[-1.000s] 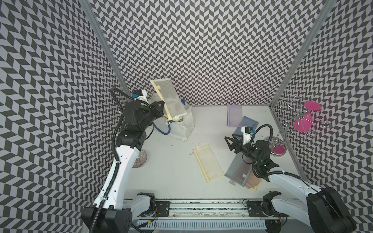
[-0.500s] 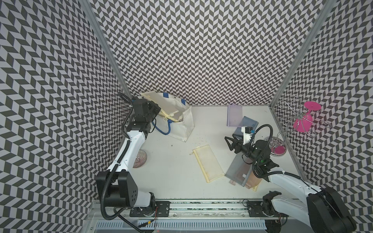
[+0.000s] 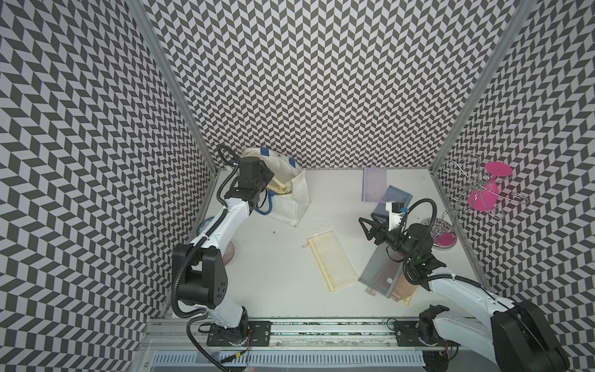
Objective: Put the pencil pouch into the canvas bag
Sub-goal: Place the pencil pouch in the canvas bag.
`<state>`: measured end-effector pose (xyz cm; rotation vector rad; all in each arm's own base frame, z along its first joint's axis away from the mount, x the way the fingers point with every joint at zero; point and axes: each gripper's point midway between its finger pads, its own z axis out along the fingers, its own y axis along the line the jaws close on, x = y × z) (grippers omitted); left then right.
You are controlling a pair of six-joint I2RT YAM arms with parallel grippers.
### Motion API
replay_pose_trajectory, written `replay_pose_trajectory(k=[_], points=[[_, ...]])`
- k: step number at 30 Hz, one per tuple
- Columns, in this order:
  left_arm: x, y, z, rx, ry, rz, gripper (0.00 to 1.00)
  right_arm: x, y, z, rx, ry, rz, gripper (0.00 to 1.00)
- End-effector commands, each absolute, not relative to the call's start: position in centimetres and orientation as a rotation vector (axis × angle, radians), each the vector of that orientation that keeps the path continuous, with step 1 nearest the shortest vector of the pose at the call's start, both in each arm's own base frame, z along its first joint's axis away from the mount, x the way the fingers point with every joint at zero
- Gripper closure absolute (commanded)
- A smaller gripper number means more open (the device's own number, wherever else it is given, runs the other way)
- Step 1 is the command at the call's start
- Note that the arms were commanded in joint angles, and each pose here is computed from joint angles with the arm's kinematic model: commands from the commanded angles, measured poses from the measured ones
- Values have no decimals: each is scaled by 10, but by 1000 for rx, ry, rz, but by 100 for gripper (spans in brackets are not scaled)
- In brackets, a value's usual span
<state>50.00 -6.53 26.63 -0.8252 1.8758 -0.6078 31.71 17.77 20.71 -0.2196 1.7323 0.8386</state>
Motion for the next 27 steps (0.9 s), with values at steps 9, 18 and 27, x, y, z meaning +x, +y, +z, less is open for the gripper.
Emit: replay_pose_trajectory(k=[9,18,27], points=[[466,-48,298,-673,1840,-469,22,314,179,224,-236,1665,843,27],[407,-97,330,-295,1927,-405,9,324,186,206,-238,1760,850,27],[285,-196,248,0,2152,-745,8,337,216,159,-332,1946,908,27]])
